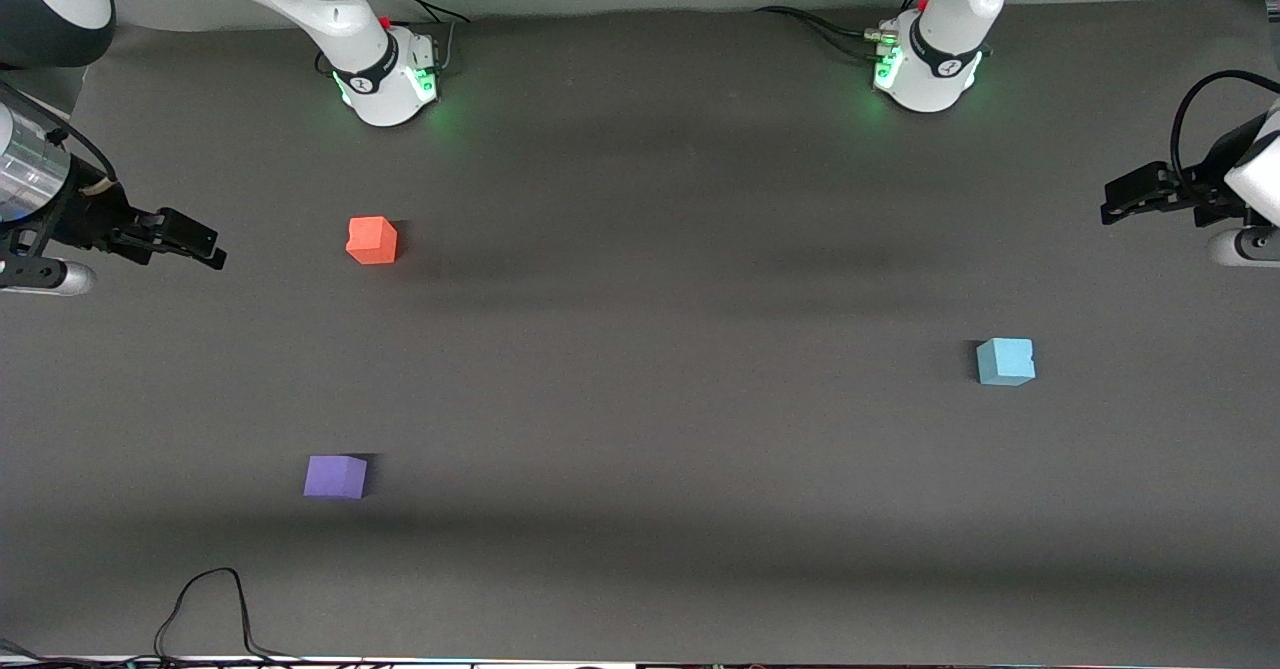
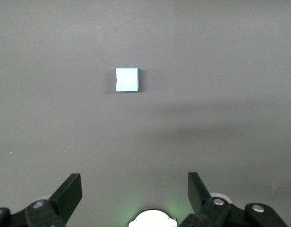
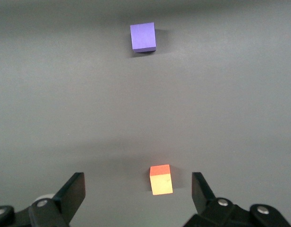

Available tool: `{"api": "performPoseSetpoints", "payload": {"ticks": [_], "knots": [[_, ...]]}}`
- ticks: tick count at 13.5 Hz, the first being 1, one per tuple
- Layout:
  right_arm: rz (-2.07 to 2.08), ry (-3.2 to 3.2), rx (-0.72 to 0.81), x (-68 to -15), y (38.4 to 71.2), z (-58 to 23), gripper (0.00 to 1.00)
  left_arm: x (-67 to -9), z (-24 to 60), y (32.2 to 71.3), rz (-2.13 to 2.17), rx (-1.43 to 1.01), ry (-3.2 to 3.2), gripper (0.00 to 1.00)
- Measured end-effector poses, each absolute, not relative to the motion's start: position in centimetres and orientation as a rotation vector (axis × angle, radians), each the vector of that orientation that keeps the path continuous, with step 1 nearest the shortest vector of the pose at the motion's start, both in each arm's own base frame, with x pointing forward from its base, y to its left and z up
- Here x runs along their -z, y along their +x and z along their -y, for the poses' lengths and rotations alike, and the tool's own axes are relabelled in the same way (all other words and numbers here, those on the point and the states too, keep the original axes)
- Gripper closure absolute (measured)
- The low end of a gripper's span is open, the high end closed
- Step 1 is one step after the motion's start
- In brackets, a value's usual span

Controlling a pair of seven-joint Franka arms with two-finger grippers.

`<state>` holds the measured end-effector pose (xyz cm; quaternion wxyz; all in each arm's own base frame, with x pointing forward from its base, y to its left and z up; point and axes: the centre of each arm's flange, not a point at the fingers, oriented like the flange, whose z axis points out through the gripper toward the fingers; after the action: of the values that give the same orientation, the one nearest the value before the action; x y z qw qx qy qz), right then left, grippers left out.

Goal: Place blue block between orange and purple blocks

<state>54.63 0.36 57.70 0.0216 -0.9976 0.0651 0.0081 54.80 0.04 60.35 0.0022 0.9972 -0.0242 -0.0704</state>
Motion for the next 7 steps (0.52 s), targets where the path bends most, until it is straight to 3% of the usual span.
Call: {"api": "performPoseSetpoints", "payload": {"ticks": [7], "knots": [[-0.206,-3.091,-0.025,-57.70,54.64,-0.21,0.00,-60.31,-0.26,54.74,0.099,0.226,3.116,0.00]]}}
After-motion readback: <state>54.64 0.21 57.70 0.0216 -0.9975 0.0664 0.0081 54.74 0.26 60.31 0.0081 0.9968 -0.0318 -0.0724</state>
